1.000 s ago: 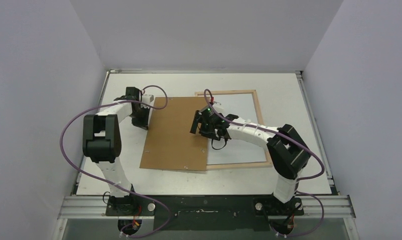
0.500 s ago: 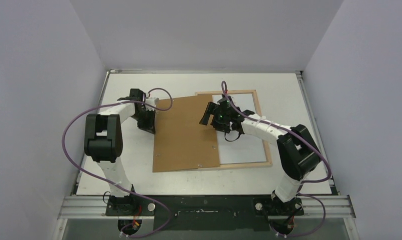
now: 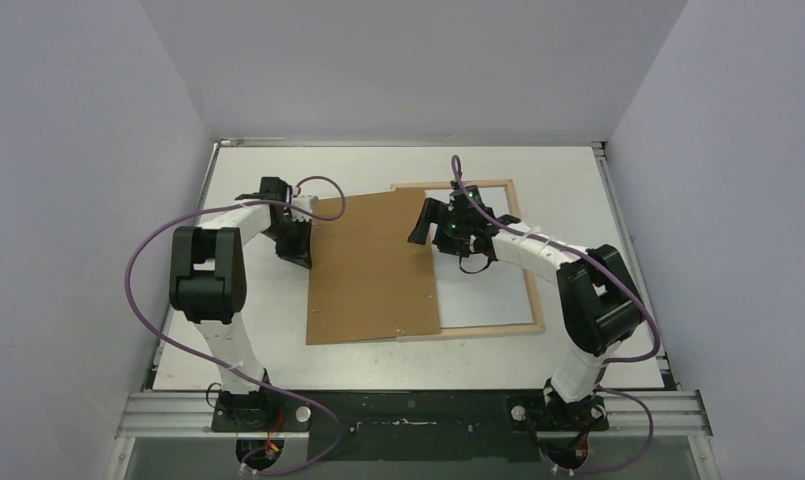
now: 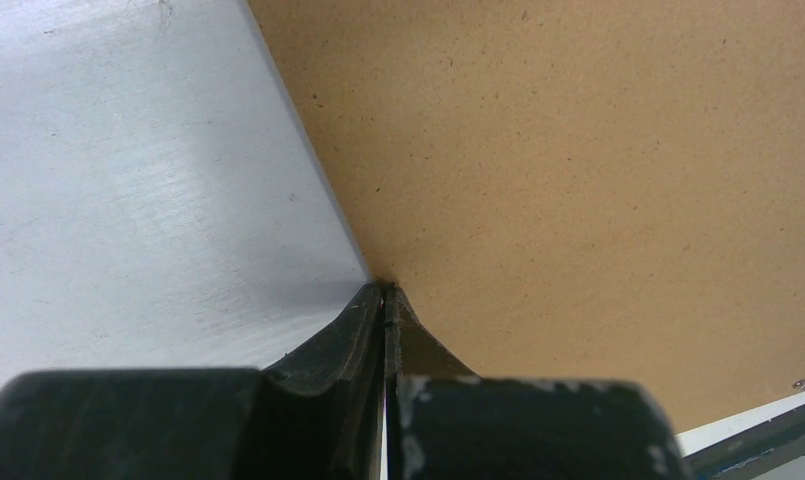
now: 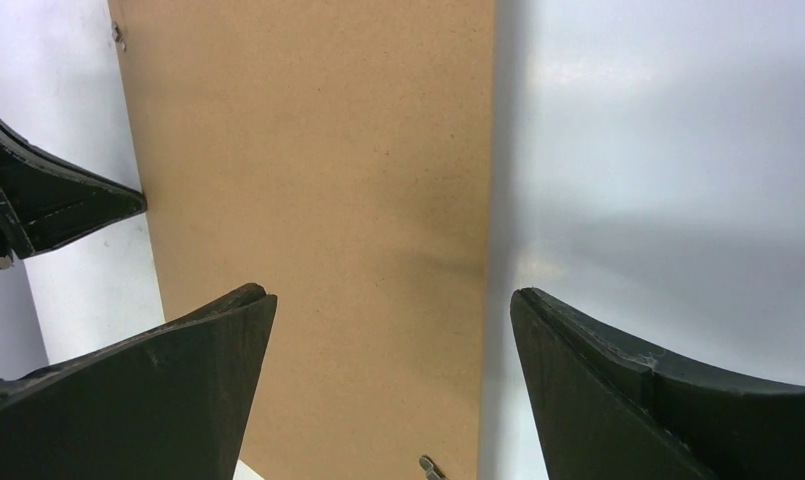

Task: Put the photo into the frame

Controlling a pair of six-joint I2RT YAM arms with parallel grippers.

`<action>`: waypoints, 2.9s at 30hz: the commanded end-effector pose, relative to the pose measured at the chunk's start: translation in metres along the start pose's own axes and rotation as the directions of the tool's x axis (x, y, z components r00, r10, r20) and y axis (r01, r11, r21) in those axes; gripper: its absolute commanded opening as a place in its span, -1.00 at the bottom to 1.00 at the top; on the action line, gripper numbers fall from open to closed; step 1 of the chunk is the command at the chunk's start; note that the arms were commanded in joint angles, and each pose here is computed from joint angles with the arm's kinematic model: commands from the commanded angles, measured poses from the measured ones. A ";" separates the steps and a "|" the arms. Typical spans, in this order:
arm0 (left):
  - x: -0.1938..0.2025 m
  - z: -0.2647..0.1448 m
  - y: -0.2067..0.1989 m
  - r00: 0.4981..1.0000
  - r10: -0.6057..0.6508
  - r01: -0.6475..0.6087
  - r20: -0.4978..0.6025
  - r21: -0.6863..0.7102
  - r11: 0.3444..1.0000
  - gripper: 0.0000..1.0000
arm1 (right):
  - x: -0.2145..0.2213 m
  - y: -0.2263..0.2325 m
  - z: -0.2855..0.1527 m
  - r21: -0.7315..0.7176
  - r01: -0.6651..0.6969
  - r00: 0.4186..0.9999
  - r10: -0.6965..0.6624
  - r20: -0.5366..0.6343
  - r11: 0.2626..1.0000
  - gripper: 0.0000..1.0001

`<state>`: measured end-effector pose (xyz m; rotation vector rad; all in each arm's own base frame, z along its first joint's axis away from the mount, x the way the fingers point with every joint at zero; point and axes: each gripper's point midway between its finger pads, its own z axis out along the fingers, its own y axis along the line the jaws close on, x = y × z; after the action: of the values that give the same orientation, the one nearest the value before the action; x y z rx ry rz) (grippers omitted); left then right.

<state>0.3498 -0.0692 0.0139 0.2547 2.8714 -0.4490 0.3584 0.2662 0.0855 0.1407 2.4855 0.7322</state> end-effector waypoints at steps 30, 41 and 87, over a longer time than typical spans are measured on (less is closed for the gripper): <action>0.005 0.004 -0.005 0.999 -0.017 0.019 -0.050 0.028 0.999 -1.00 | 0.012 0.006 0.020 -0.184 -0.042 0.997 0.030 -0.067 0.982 0.90; 0.005 0.002 -0.004 0.999 -0.020 0.022 -0.049 0.023 1.000 -1.00 | 0.003 0.036 0.001 -0.321 -0.103 0.995 0.093 -0.046 0.942 0.63; -0.075 -0.088 -0.078 0.985 -0.035 -0.005 0.170 0.229 0.973 -0.18 | -0.152 0.021 -0.204 -0.500 -0.028 0.935 0.199 0.293 0.866 -0.89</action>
<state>0.3873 -0.0923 0.1267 0.1968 2.6724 -0.6799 0.3909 0.1748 0.2230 0.3828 2.1135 1.2405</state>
